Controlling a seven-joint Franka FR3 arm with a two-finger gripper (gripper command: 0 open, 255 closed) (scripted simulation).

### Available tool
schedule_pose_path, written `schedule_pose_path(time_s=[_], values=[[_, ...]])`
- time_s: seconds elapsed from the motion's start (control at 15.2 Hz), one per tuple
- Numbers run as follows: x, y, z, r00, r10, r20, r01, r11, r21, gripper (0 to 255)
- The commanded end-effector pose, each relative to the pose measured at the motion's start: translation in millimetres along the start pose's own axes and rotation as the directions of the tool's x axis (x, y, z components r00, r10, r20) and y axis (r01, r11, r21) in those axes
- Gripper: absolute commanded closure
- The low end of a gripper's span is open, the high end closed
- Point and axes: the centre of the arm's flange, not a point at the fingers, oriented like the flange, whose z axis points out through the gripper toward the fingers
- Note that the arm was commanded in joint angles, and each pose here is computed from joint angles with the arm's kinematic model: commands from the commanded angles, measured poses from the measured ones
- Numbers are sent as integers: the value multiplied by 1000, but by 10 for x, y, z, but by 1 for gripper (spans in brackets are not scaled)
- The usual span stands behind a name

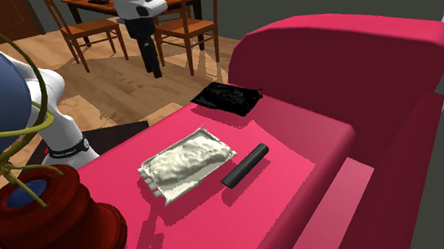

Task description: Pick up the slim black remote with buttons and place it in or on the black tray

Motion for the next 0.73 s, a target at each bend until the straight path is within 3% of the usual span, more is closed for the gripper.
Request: schedule_pose_path(time_s=[0.0, 0.66], values=[[114, 203, 153, 999, -36, 5, 36, 999, -9, 0], [700, 1134, 825, 979, -199, 36, 200, 979, -42, 0]])
